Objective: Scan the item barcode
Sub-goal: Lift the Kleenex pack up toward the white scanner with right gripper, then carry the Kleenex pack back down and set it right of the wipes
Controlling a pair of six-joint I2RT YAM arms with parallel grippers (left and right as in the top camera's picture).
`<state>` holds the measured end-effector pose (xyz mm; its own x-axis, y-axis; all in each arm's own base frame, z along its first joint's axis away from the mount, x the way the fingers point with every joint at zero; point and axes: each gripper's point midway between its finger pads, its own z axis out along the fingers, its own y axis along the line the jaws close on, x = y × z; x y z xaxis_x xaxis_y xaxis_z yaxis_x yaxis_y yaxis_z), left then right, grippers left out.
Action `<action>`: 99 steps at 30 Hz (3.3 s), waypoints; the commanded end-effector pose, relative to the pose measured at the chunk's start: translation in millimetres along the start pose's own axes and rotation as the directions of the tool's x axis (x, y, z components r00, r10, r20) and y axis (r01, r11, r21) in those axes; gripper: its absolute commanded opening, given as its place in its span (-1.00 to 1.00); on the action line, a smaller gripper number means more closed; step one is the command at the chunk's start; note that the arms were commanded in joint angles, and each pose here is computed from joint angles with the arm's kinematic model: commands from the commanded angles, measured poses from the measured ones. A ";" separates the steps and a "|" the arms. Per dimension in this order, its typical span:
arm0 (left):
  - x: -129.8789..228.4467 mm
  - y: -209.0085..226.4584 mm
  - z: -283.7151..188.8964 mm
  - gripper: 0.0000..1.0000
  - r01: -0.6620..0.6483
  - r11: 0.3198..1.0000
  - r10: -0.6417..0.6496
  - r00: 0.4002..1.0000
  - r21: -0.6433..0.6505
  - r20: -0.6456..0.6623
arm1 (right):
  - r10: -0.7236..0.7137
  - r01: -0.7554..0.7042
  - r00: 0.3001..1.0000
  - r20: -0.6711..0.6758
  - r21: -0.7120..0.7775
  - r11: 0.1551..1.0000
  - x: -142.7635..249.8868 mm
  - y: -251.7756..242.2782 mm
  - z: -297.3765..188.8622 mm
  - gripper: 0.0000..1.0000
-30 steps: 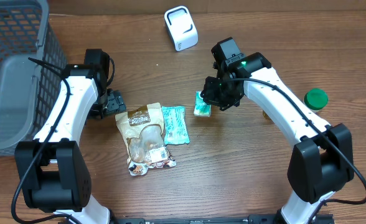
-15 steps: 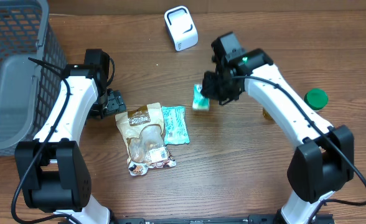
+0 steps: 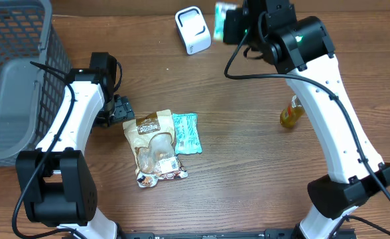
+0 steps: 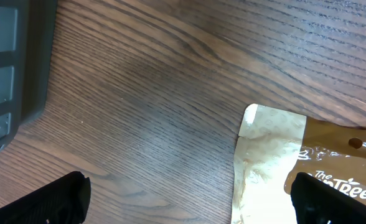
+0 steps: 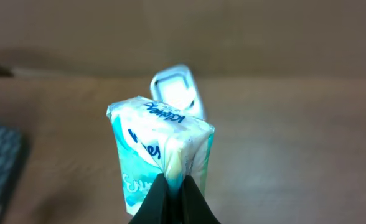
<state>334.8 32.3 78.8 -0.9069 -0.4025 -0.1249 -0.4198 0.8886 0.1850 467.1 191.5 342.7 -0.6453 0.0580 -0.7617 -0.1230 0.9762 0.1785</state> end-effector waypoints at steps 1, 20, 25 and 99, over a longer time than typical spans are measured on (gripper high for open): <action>-1.4 3.6 3.4 0.99 0.008 1.000 -0.008 1.000 -0.023 0.000 | -0.163 0.148 0.980 0.111 0.132 0.980 -23.8 -3.1 -1.8 -0.93; -1.4 3.6 3.4 1.00 0.008 1.000 -0.008 1.000 -0.023 0.000 | -0.607 0.549 0.787 0.107 0.326 0.770 -3.8 42.2 151.2 -0.93; -1.4 3.6 3.4 0.99 0.008 1.000 -0.008 1.000 -0.023 0.000 | -0.659 0.591 0.745 0.099 0.360 0.722 6.1 42.6 184.8 -0.92; -1.4 3.6 3.4 0.99 0.008 1.000 -0.008 1.000 -0.023 0.000 | 0.119 0.036 0.757 -0.643 0.224 0.974 193.0 -31.3 68.9 -0.93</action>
<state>334.8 32.3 78.8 -0.9068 -0.4025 -0.1253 -0.4199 0.8886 0.1848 413.0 188.9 161.9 -0.9652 -0.0925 -0.2445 -0.0825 0.9953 -0.0509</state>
